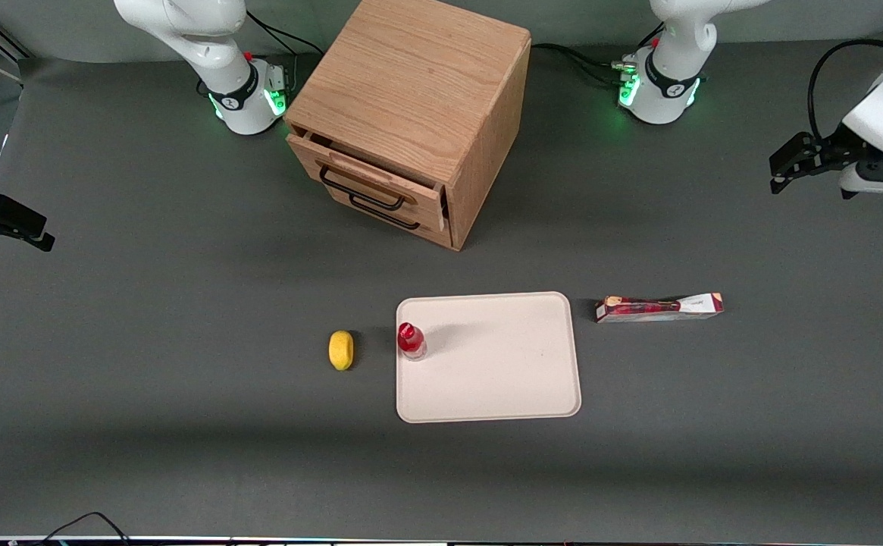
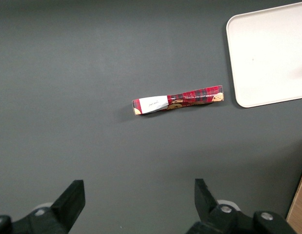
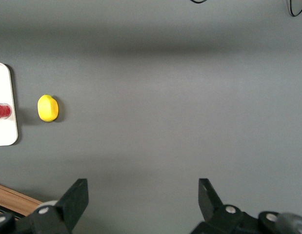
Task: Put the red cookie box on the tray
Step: 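Move the open left gripper down over the red tartan shortbread box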
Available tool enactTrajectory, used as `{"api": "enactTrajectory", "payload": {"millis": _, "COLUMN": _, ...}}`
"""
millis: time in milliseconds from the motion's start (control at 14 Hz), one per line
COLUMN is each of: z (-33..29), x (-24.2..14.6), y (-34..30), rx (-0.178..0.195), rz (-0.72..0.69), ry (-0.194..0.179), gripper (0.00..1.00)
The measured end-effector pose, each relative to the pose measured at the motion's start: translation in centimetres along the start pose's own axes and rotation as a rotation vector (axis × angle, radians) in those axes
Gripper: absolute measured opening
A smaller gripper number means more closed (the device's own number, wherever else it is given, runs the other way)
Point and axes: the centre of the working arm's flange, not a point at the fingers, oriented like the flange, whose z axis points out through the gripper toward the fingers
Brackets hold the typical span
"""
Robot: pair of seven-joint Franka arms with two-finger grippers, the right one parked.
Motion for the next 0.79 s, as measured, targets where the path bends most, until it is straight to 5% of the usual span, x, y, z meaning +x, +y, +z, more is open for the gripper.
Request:
{"api": "enactTrajectory", "payload": {"millis": 286, "z": 0.1, "x": 0.1, "y": 0.3, "rx": 0.000, "rz": 0.006, "ry": -0.005, "gripper": 1.00}}
{"api": "enactTrajectory", "payload": {"millis": 571, "z": 3.3, "x": 0.9, "y": 1.0, "rx": 0.018, "rz": 0.050, "ry": -0.083, "gripper": 1.00}}
{"api": "enactTrajectory", "payload": {"millis": 786, "z": 7.1, "x": 3.2, "y": 1.0, "rx": 0.004, "rz": 0.231, "ry": -0.098, "gripper": 1.00}}
